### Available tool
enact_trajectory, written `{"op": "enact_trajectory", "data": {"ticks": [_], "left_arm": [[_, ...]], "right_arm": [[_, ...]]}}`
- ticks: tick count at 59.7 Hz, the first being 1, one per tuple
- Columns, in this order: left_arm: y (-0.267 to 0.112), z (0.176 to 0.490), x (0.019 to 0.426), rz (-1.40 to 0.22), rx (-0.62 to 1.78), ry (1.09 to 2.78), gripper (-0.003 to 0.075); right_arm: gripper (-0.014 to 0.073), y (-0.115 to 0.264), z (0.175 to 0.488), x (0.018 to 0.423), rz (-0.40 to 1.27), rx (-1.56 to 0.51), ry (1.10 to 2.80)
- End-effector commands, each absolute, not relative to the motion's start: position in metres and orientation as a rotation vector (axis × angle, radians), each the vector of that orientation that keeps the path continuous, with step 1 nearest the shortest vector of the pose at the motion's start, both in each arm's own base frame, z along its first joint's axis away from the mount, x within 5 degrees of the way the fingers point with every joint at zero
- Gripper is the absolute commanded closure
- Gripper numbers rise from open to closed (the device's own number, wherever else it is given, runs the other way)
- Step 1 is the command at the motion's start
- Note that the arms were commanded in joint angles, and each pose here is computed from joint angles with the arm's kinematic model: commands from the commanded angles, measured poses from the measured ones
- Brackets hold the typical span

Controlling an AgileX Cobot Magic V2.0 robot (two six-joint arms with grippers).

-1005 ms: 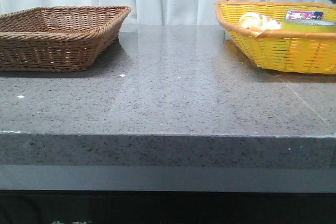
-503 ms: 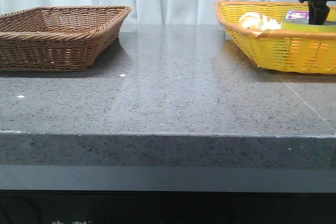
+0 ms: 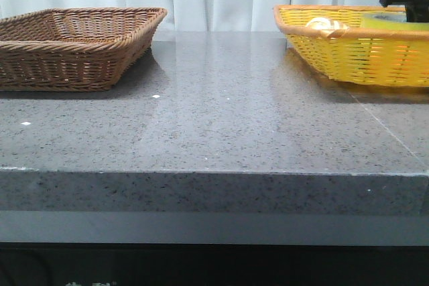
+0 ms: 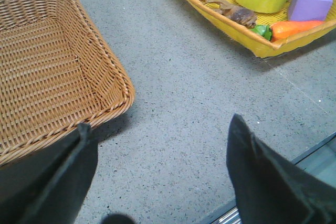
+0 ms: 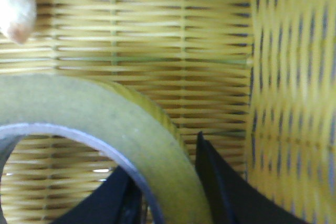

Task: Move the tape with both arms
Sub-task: 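Reach the right gripper into the yellow basket and grasp the tape roll, then lift the tape roll with the right gripper and lower it onto the table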

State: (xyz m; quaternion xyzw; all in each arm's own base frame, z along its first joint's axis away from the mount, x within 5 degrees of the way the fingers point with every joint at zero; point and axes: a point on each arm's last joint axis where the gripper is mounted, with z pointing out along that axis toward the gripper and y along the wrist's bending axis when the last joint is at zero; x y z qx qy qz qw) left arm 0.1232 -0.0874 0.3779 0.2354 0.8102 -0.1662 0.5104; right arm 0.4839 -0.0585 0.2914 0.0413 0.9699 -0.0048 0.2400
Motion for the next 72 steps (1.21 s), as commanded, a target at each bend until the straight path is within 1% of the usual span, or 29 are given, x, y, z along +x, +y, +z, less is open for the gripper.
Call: {"op": "enact_trajectory", "data": {"ticks": [1, 11, 18, 27, 36, 42, 59, 65, 72], "left_arm": [[-0.089, 0.396, 0.122, -0.445, 0.543, 1.85, 0.0208], [-0.089, 0.396, 0.122, -0.445, 0.543, 1.85, 0.0208], [-0.089, 0.396, 0.122, -0.445, 0.543, 1.85, 0.0208], [-0.089, 0.395, 0.123, -0.445, 0.543, 1.85, 0.0208], [-0.089, 0.395, 0.123, -0.445, 0.543, 1.85, 0.0208], [-0.089, 0.395, 0.123, -0.445, 0.543, 1.85, 0.0208], [-0.089, 0.395, 0.123, -0.445, 0.543, 1.85, 0.0208], [-0.089, 0.395, 0.123, -0.445, 0.543, 1.85, 0.0208], [-0.089, 0.395, 0.123, -0.445, 0.543, 1.85, 0.0208]], "right_arm": [[0.0466, -0.059, 0.357, 0.465, -0.04, 0.095, 2.477], [0.0466, -0.055, 0.389, 0.446, -0.04, 0.086, 2.422], [0.0466, -0.048, 0.409, 0.432, 0.003, 0.076, 2.392], [0.0466, -0.029, 0.433, 0.412, 0.054, -0.006, 2.368], [0.0466, -0.002, 0.448, 0.397, 0.102, -0.104, 2.366], [0.0466, 0.023, 0.453, 0.389, 0.134, -0.184, 2.377], [0.0466, 0.116, 0.453, 0.369, 0.247, -0.481, 2.357], [0.0466, 0.142, 0.45, 0.363, 0.277, -0.568, 2.349], [0.0466, 0.167, 0.439, 0.362, 0.299, -0.649, 2.365]]}}
